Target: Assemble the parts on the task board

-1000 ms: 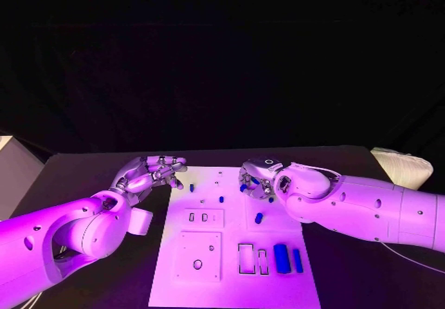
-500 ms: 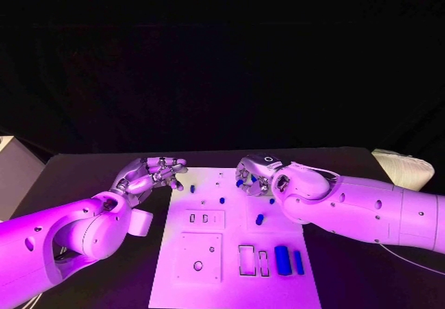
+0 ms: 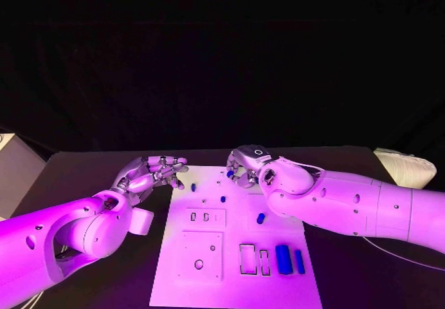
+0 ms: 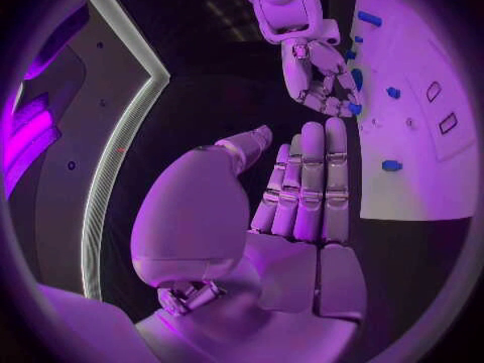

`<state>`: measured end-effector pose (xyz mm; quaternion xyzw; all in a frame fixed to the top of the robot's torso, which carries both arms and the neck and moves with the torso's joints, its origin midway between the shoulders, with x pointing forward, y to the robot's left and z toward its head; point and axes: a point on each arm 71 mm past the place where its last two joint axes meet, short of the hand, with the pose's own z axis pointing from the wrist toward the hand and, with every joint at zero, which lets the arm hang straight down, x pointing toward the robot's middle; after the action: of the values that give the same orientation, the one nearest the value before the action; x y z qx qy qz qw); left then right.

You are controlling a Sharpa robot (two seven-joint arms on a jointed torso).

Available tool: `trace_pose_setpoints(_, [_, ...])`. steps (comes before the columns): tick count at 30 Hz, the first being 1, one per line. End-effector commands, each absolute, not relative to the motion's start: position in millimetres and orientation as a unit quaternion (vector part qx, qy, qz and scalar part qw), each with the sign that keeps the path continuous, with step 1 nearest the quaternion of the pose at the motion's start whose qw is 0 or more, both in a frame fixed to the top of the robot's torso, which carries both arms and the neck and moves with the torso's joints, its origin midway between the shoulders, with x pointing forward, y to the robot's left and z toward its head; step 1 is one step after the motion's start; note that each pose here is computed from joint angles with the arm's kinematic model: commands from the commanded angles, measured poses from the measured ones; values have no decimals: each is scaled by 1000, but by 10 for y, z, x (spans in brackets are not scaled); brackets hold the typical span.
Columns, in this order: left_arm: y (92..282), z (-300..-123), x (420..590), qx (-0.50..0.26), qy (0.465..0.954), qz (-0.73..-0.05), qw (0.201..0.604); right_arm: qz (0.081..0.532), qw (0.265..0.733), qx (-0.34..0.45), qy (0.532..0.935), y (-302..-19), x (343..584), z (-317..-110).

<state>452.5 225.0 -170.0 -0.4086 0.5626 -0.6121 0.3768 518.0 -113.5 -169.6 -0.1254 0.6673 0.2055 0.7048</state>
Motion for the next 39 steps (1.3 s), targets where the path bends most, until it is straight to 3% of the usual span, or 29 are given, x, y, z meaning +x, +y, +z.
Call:
trace_pose_setpoints(1, [2212,-1676,4518,-402,563,-621,369,195,717,-121,659,-1115,5225,-1677])
trace_pose_setpoints(39, [2202,-1665,4545,-400,562,-622,370,187,708,-126,669,-957,5335,-1738])
